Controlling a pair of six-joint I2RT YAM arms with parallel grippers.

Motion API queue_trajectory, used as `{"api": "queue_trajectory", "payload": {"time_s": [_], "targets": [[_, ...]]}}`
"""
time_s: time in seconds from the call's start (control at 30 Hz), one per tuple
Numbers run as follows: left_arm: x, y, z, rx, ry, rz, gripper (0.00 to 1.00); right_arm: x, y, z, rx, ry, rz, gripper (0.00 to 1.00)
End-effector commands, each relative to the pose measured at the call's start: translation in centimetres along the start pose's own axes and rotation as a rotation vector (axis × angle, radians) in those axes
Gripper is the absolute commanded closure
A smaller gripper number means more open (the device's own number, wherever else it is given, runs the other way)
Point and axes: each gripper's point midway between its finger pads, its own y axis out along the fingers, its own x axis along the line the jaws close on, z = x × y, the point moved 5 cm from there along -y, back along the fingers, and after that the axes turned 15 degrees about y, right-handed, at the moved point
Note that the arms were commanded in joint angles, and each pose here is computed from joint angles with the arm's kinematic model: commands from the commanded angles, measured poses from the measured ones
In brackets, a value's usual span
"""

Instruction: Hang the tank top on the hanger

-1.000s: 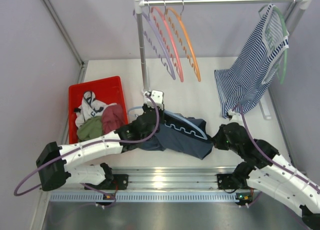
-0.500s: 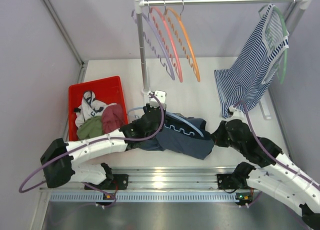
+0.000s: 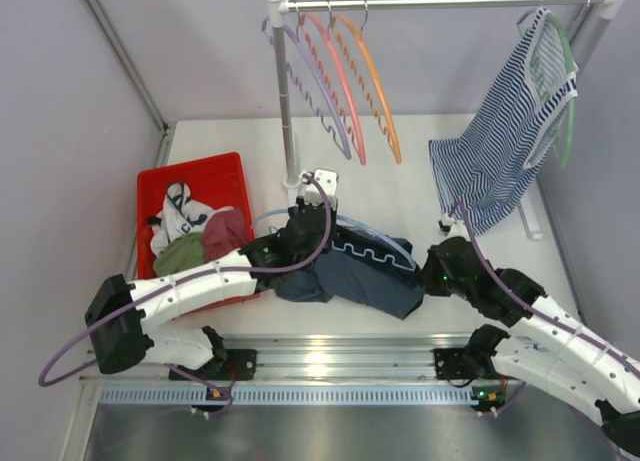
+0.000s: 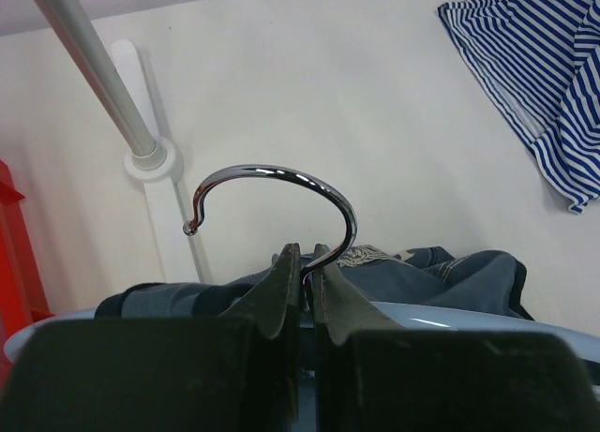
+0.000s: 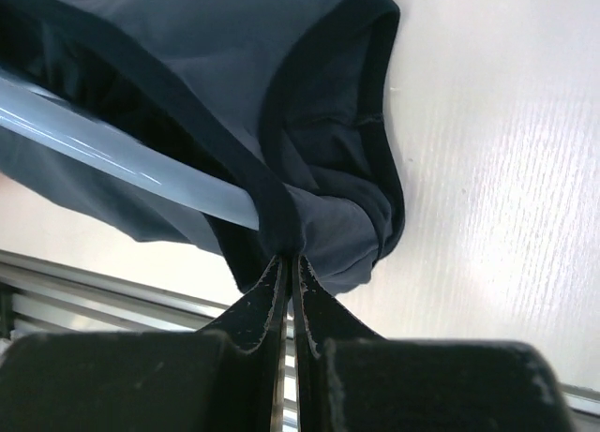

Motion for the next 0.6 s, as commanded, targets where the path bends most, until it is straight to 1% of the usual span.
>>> {"api": "queue_trajectory", "payload": {"time_s": [0.0,0.1,0.13,0.23,0.3,0.37,0.57], "targets": [[-0.1,0.3,-2.8,-0.034,-0.056,0.003,1.00,0.0,0.5,-0.3,-0.031,0.004,-0.009,1.00],[-0.3,0.5,-3.0,-0.015,-0.053,-0.003,1.00,0.2,0.3,-0.9,-0.049,-0.011,0.000,1.00],[-0.3,0.7,-2.3,0.016,-0.035,-0.010,1.00,0.3,0.1,-1.1,-0.049,-0.016,0.002,1.00],[-0.1,1.0,-1.7,0.041,-0.024,-0.039,1.00,0.8,-0.2,-1.5,-0.058,-0.023,-0.018,1.00],[0.2,1.3,-1.6,0.048,-0.049,-0.044,1.00,1.0,-0.3,-1.5,-0.053,-0.027,-0.022,1.00],[0.5,1.3,-2.0,0.042,-0.088,-0.034,1.00,0.5,0.2,-1.1,-0.038,-0.033,-0.001,1.00],[0.4,0.6,-3.7,0.001,-0.145,0.011,1.00,-0.7,2.0,0.4,-0.011,-0.023,0.031,1.00]]}}
